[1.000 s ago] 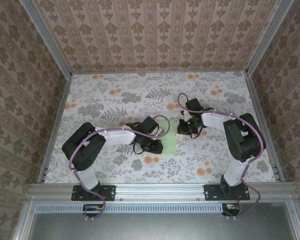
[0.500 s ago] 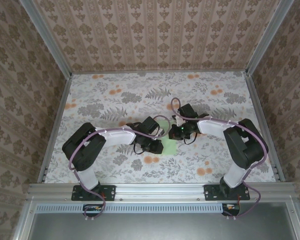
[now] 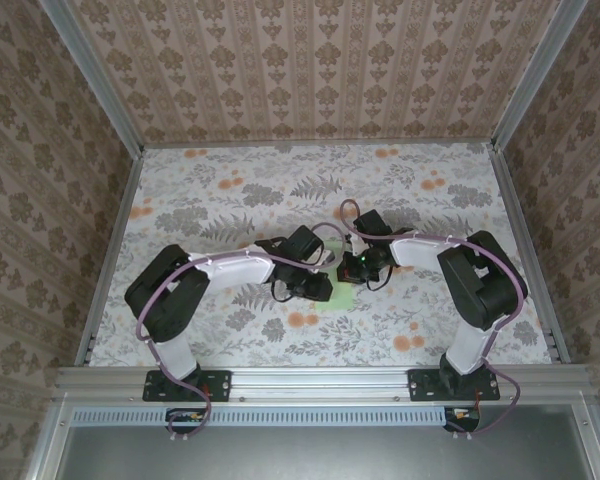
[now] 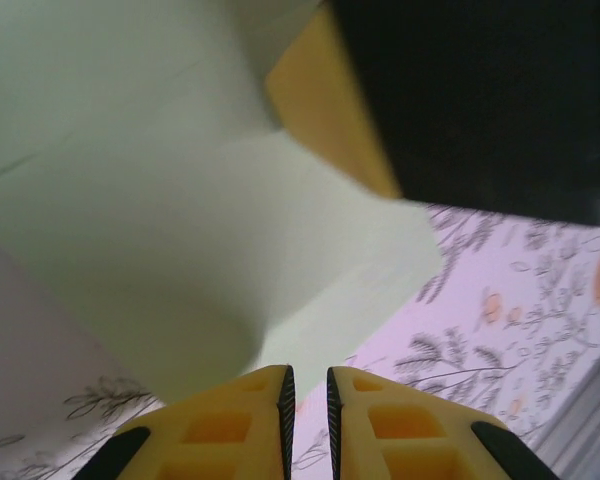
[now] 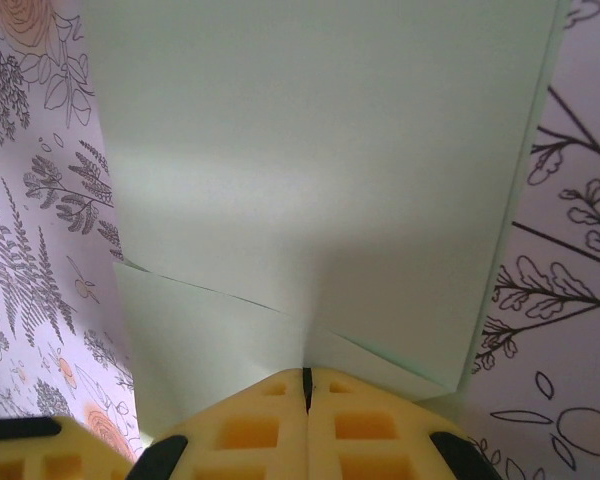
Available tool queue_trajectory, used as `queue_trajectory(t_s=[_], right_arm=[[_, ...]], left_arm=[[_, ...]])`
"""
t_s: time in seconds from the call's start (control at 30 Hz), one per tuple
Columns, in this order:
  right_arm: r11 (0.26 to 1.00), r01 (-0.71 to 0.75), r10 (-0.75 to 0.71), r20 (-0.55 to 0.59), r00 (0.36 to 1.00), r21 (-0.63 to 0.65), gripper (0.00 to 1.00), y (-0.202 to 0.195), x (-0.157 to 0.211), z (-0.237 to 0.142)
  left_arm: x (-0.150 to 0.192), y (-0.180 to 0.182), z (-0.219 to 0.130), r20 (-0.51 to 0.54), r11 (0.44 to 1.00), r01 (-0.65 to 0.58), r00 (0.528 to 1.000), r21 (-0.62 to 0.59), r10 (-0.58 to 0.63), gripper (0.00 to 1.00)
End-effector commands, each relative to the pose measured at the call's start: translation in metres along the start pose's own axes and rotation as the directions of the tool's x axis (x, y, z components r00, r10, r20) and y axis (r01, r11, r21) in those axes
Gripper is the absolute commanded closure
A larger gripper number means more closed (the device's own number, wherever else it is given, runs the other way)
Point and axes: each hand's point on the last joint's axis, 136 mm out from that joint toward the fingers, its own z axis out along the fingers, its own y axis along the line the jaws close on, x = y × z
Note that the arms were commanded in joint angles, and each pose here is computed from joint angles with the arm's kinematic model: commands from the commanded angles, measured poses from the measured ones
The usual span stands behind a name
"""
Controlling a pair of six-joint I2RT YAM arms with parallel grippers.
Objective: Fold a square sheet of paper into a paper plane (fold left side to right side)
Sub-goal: Fold the triangle a second time at the center of the table.
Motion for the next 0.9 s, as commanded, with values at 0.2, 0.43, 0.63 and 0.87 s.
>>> queue_trajectory(t_s=[0.2, 0.43, 0.63, 0.87], right_arm=[[0.994, -0.034, 0.042, -0.065, 0.997, 0.108, 1.00, -0.027, 0.017, 0.008], [0.993, -0.032, 0.041, -0.070, 0.997, 0.114, 1.00, -0.028, 0.018, 0.009], [0.992, -0.029, 0.039, -0.075, 0.996, 0.127, 1.00, -0.030, 0.019, 0.008], [0.988, -0.022, 0.036, -0.088, 0.995, 0.156, 1.00, -0.034, 0.019, 0.007]], left_arm=[[-0.012, -0.006, 0.008, -0.011, 0.998, 0.005, 1.000, 0.070, -0.004, 0.84], [-0.011, 0.002, 0.016, -0.026, 0.997, 0.014, 1.000, 0.071, -0.012, 0.85], [-0.002, 0.014, 0.017, -0.043, 0.999, 0.034, 0.999, 0.042, -0.032, 0.86], [0.017, 0.026, 0.017, -0.075, 0.999, 0.046, 0.996, 0.015, -0.044, 0.87]])
